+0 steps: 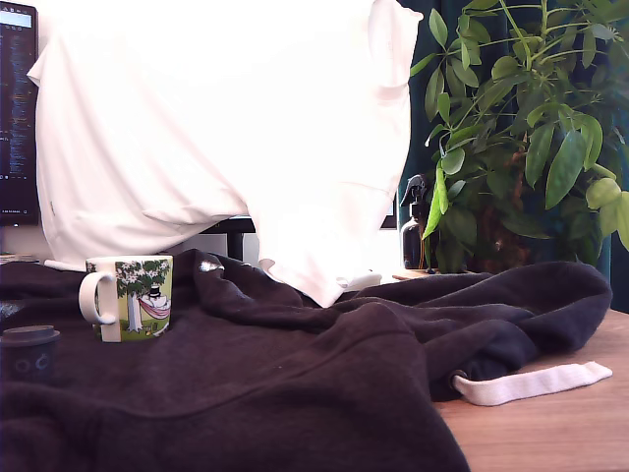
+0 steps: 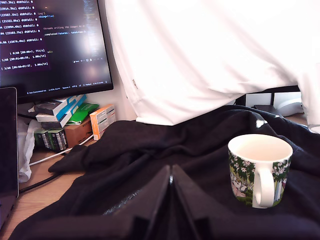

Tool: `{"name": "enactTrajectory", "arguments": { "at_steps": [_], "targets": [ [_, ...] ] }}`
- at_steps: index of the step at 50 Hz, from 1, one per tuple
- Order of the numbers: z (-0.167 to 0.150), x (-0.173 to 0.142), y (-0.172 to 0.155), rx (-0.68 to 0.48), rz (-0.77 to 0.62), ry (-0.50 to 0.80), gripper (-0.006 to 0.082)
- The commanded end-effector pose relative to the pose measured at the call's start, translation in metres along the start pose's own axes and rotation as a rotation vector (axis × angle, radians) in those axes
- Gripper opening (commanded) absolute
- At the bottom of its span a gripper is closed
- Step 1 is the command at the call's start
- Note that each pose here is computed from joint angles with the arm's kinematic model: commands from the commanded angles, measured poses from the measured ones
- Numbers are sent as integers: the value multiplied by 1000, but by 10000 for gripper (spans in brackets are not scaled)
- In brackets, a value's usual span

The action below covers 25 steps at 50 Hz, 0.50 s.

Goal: Pick the grey coffee capsule and place it inside the green coffee cup

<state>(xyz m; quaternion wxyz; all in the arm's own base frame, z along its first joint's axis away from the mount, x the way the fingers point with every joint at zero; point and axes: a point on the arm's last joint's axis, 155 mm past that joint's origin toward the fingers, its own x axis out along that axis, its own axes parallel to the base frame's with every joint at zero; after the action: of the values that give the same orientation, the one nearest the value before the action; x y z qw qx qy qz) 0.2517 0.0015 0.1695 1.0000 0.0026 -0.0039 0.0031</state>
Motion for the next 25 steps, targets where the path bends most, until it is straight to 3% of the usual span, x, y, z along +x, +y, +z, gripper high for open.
{"name": "enactTrajectory", "arguments": {
  "at_steps": [1,17,25],
  "targets": [
    [-15,1,-14,-6,-76,20,-22],
    [14,-3,-34,-74,-190,-90,-18],
    [38,-9,-45,-159,-262,-171,76]
  ]
}}
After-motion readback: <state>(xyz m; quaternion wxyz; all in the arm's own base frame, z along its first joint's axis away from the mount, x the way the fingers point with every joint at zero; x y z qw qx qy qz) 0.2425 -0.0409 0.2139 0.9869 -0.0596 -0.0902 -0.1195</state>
